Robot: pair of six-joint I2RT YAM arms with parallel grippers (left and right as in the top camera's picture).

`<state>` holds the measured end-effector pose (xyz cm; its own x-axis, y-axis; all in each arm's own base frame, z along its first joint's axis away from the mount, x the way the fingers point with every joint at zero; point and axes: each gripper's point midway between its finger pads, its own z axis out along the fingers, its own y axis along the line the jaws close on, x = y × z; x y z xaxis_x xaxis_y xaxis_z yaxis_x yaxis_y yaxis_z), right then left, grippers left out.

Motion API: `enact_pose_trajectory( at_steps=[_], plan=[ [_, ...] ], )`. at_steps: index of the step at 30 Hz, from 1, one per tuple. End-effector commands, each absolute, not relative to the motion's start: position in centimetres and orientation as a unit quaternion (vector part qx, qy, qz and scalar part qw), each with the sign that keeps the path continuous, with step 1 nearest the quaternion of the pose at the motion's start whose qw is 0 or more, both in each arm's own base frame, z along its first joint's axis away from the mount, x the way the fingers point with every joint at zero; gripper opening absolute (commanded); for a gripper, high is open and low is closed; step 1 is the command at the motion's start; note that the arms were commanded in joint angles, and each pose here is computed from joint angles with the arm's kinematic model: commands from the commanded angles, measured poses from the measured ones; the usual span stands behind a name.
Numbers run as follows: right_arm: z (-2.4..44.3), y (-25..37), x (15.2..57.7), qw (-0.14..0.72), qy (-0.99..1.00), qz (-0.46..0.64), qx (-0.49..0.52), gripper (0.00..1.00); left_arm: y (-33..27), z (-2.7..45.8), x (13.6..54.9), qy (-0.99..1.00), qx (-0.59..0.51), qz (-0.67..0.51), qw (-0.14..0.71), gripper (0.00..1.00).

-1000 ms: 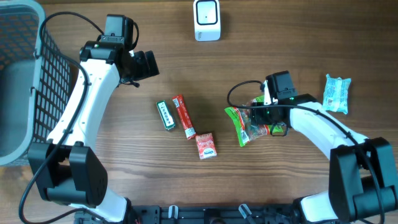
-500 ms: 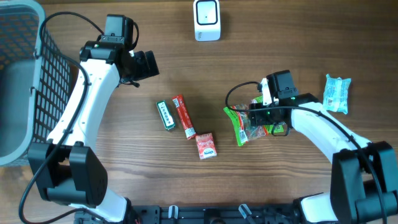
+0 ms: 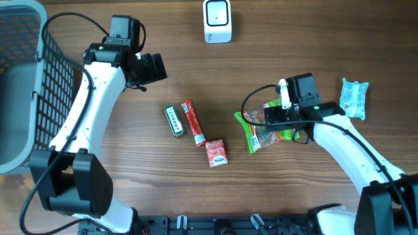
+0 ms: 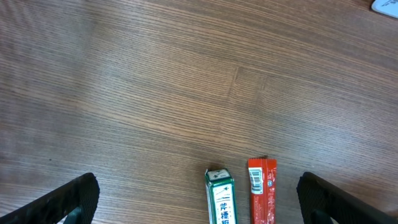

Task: Scan the item barcode
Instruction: 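Lift the green snack bag and carry it up toward the scanner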

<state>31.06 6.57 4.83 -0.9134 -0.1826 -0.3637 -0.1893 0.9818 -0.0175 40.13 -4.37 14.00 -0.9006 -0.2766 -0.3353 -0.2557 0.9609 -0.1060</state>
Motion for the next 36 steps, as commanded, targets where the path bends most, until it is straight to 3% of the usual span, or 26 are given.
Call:
enact_pose_trajectory(
  at_steps=[1,5,11,13,14,17,18,19,20,30,36],
  plan=[
    [2.6,6.7,29.8,0.157,0.982,0.017,-0.101,0.99,-4.1,13.6,40.1,0.975,-0.136,-0.022,0.174,1.0],
    [0.6,8.9,28.9,0.12,0.983,0.081,-0.118,0.99,-4.1,13.6,40.1,0.975,-0.136,-0.022,0.174,1.0],
    [-1.7,8.9,27.9,0.079,0.987,0.082,-0.114,1.0,-4.1,13.6,40.1,0.975,-0.136,-0.022,0.174,1.0],
    [-1.9,8.8,27.8,0.072,0.989,0.081,-0.101,0.95,-4.1,13.6,40.1,0.975,-0.136,-0.022,0.174,1.0],
    [-2.0,8.8,27.7,0.071,0.989,0.081,-0.102,0.77,-4.1,13.6,40.1,0.975,-0.136,-0.022,0.174,1.0],
    [-1.8,8.9,27.8,0.073,0.988,0.083,-0.103,0.58,-4.1,13.6,40.1,0.975,-0.136,-0.022,0.174,1.0],
    [-1.5,9.0,28.1,0.077,0.988,0.086,-0.105,0.38,-4.1,13.6,40.1,0.975,-0.136,-0.022,0.174,1.0],
    [-0.7,9.1,28.5,0.085,0.987,0.09,-0.103,0.07,-4.1,13.6,40.1,0.975,-0.136,-0.022,0.174,1.0],
    [0.0,9.2,28.9,0.092,0.986,0.095,-0.102,0.04,-4.1,13.6,40.1,0.975,-0.136,-0.022,0.174,1.0],
    [11.0,13.5,29.3,0.218,0.919,0.274,-0.18,0.04,-4.1,13.6,40.1,0.975,-0.136,-0.022,0.174,1.0],
    [15.3,14.7,30.7,0.299,0.883,0.299,-0.203,0.04,-4.1,13.6,40.1,0.975,-0.136,-0.022,0.174,1.0]
  ],
)
